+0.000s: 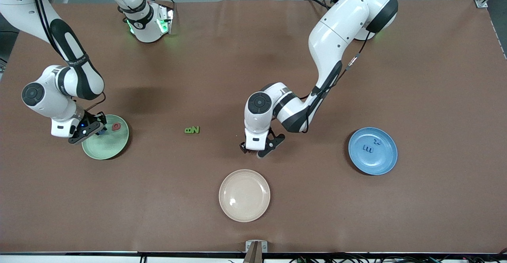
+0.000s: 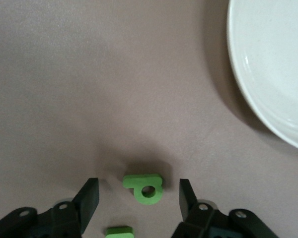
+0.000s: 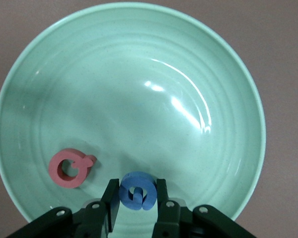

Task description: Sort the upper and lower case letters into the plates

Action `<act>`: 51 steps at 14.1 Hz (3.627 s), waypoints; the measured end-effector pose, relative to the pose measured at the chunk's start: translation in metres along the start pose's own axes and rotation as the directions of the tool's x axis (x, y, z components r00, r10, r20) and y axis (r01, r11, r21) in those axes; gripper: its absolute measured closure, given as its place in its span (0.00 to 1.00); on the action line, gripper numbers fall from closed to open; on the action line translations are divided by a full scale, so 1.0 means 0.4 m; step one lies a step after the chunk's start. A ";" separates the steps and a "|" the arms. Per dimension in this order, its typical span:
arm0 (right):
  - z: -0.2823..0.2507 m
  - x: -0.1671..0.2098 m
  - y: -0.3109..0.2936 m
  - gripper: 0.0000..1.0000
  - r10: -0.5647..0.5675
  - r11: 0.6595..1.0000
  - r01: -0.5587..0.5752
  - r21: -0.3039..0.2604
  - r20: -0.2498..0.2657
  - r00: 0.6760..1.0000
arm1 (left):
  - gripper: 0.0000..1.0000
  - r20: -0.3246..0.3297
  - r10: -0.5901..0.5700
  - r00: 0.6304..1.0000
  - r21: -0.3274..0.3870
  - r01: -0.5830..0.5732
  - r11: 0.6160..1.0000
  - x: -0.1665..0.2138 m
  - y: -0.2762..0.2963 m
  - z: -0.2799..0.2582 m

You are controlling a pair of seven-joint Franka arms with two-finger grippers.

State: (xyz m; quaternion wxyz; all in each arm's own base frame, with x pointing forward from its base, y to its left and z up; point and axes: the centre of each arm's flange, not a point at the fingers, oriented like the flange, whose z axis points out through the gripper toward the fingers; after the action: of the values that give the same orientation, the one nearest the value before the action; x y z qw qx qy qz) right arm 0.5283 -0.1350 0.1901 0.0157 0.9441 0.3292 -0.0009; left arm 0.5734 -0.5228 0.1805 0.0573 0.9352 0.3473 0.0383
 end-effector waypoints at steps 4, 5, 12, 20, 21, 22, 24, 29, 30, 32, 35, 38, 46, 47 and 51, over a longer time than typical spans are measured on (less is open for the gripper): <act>0.002 -0.001 -0.002 0.50 -0.001 1.000 0.001 0.006 0.004 1.000 | 0.34 0.034 -0.031 0.999 0.008 0.031 0.999 -0.001 -0.005 0.017; 0.003 -0.002 -0.003 0.41 0.000 1.000 0.000 0.007 0.005 1.000 | 0.36 0.038 -0.035 0.999 0.008 0.035 0.999 0.000 -0.004 0.017; -0.193 0.122 -0.093 0.24 0.104 0.994 -0.105 0.021 0.038 0.994 | 0.41 0.060 -0.073 0.996 0.009 0.073 0.997 0.026 -0.006 0.018; -0.310 0.443 -0.473 0.15 0.665 0.743 -0.669 0.025 0.085 0.742 | 0.48 0.063 -0.074 0.995 0.012 0.073 0.997 0.025 -0.007 0.031; -0.311 0.467 -0.504 0.10 0.726 0.682 -0.730 0.032 0.091 0.682 | 0.48 0.063 -0.074 0.995 0.011 0.073 0.997 0.025 -0.006 0.031; -0.304 0.484 -0.530 0.10 0.773 0.627 -0.779 0.029 0.100 0.626 | 0.54 0.063 -0.074 0.995 0.007 0.074 0.997 0.025 -0.003 0.028; -0.279 0.507 -0.562 0.00 0.823 0.559 -0.829 0.019 0.108 0.558 | 0.61 0.063 -0.074 0.995 0.005 0.073 0.997 0.026 -0.001 0.025; -0.238 0.544 -0.607 0.00 0.964 0.202 -0.979 0.027 0.169 0.203 | 0.61 0.059 -0.078 0.995 0.012 0.077 0.997 0.038 -0.002 0.023; -0.241 0.557 -0.620 0.00 0.981 0.088 -0.996 0.026 0.172 0.091 | 0.61 0.055 -0.080 0.995 0.024 0.079 0.997 0.058 -0.004 0.016; -0.236 0.572 -0.643 0.00 0.985 -0.040 -0.999 0.014 0.169 -0.037 | 0.61 0.046 -0.086 0.995 0.028 0.085 0.996 0.111 0.000 -0.031; -0.201 0.570 -0.649 0.01 0.981 -0.086 -0.996 -0.012 0.172 -0.086 | 0.61 0.027 -0.085 0.996 0.015 0.085 0.996 0.188 0.009 -0.153; -0.171 0.562 -0.639 0.01 0.975 -0.125 -0.991 -0.037 0.178 -0.130 | 0.61 0.020 -0.068 0.997 0.126 0.065 0.990 0.268 -0.036 -0.237; -0.082 0.573 -0.682 0.12 0.957 -0.227 -0.971 -0.076 0.169 -0.237 | 0.61 -0.013 -0.066 0.998 0.292 0.067 0.954 0.652 -0.390 -0.250; -0.072 0.576 -0.688 0.12 0.953 -0.242 -0.967 -0.083 0.164 -0.253 | 0.61 -0.010 -0.056 0.998 0.287 0.056 0.956 0.700 -0.450 -0.264; -0.047 0.583 -0.668 0.26 0.948 -0.287 -0.955 -0.077 0.119 -0.295 | 0.61 0.009 -0.009 1.000 0.273 0.006 0.962 0.813 -0.646 -0.271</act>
State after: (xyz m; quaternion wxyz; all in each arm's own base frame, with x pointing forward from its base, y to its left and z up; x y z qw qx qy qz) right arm 0.5447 0.2198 0.1984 0.0082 0.8244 -0.5629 -0.0588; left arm 0.6405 -0.1069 0.2639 -0.0704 0.9330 0.3526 -0.0151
